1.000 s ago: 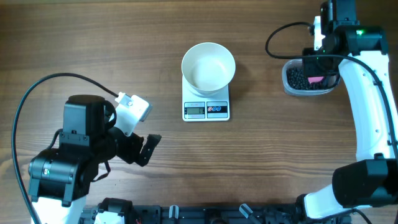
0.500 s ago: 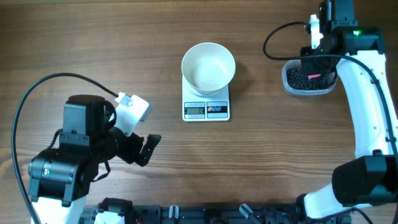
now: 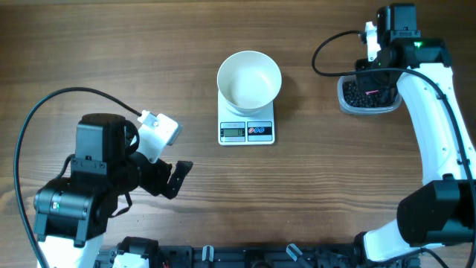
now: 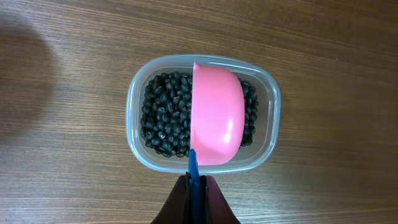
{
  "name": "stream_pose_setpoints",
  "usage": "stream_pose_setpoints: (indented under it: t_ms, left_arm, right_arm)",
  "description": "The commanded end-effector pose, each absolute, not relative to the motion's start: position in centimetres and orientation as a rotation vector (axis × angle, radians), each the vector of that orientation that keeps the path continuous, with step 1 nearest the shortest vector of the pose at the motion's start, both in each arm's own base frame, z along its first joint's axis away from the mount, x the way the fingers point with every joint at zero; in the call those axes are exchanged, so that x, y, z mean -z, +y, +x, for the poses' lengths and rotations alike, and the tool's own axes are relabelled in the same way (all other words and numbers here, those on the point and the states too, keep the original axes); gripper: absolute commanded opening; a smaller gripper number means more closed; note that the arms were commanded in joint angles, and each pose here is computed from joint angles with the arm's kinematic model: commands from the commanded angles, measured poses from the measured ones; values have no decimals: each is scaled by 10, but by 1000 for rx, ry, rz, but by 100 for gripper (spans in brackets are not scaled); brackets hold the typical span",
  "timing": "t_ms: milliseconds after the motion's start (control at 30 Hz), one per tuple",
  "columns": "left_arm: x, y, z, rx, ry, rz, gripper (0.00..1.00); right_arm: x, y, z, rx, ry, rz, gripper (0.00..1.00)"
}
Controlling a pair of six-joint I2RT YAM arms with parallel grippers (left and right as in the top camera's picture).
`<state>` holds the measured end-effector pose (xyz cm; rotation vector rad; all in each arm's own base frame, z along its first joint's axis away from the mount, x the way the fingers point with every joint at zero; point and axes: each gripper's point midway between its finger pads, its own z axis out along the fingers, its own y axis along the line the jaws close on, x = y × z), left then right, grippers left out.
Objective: Scoop item into bowl and weigh 150g on scale
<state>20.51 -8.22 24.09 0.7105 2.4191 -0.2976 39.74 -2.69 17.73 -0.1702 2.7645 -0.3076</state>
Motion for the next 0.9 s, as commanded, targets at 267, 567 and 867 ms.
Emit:
stream_pose_setpoints:
  t_ms: [267, 567, 867]
  left_arm:
    - [-247, -80, 208, 275, 2395, 722, 100]
    - [-247, -80, 208, 275, 2395, 723, 100]
    - [-247, -80, 208, 275, 2395, 723, 100]
  right_arm:
    - [-161, -26, 395, 305, 2798, -202, 4]
    - [-161, -34, 392, 377, 2809, -232, 4]
    - [-150, -43, 387, 457, 2859, -228, 4]
